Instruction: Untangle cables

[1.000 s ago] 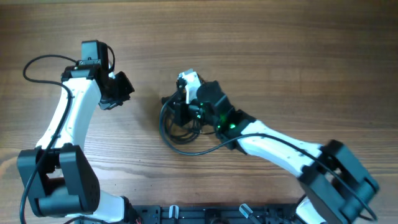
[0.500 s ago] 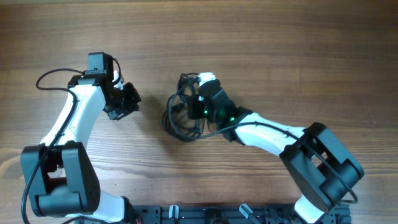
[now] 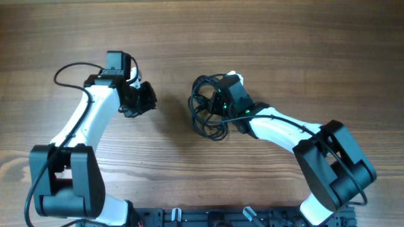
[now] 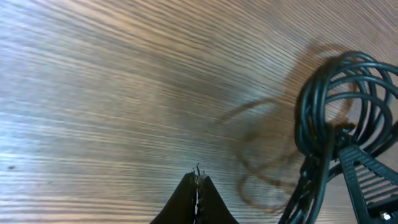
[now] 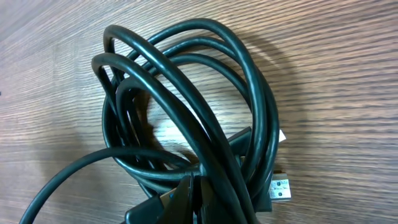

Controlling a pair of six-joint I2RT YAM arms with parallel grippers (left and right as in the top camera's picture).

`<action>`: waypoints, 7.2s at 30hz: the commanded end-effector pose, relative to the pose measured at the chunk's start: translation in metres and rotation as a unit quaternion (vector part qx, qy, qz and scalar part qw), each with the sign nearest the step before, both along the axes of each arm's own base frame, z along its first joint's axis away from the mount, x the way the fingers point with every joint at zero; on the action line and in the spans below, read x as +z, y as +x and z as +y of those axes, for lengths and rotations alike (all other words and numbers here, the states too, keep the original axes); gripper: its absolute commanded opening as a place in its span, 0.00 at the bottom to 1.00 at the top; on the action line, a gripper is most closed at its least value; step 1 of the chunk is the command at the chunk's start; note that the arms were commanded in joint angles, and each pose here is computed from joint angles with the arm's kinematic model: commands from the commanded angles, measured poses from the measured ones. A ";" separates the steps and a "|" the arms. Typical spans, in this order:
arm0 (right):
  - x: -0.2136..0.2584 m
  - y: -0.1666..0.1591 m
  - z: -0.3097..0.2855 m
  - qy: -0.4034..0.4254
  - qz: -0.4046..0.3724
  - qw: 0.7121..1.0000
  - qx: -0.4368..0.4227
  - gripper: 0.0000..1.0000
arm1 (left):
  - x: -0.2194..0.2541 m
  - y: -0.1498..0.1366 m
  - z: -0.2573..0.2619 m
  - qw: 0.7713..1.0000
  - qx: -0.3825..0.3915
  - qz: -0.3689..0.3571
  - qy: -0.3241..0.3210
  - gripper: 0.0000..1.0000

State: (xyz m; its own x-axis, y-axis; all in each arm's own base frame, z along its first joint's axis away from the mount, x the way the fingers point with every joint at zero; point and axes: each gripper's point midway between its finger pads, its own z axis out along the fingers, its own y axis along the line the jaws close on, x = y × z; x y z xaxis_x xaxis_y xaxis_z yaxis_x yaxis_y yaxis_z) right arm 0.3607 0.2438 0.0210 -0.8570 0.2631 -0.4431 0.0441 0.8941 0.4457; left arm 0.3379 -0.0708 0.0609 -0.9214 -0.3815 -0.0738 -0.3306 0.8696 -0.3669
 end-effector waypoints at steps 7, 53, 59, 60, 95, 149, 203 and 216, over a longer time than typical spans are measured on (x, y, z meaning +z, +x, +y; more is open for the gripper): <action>0.073 0.022 0.007 -0.004 -0.100 0.994 0.052 0.05 | -0.004 0.000 -0.015 1.000 -0.009 0.000 -0.010 0.06; 0.026 -0.047 0.075 -0.005 0.003 0.976 0.217 0.25 | -0.006 0.010 0.015 0.998 0.064 -0.001 0.012 0.25; 0.011 -0.054 0.073 -0.003 0.039 0.980 0.196 0.25 | -0.006 0.010 0.015 0.998 0.064 0.000 0.012 0.25; 0.010 -0.055 0.074 -0.002 0.041 0.980 0.197 0.23 | -0.006 0.010 0.015 0.998 0.064 0.000 0.012 0.25; -0.001 -0.013 -0.057 0.032 0.148 0.988 0.023 0.08 | -0.006 0.008 0.014 0.999 0.050 0.000 0.014 0.14; -0.032 -0.016 0.063 -0.072 0.060 0.986 0.139 0.39 | -0.005 0.013 0.014 0.999 0.039 -0.015 0.015 0.32; -0.023 0.004 -0.153 -0.161 0.170 0.972 -0.020 0.38 | -0.006 0.010 0.014 0.999 0.025 -0.013 0.017 0.22; 0.103 0.030 -0.123 -0.094 0.050 0.994 0.037 0.99 | -0.005 0.011 0.014 0.999 0.025 -0.013 0.017 0.40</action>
State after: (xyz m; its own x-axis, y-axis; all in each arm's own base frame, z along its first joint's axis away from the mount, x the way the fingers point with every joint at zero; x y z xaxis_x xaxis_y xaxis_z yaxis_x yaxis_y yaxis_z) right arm 0.3825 0.1126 0.0838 -0.9445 0.1318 -0.3008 0.0675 0.9743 0.2150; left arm 0.3508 -0.0584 0.0618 -0.8950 -0.4288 -0.1230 -0.3637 0.8610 -0.3556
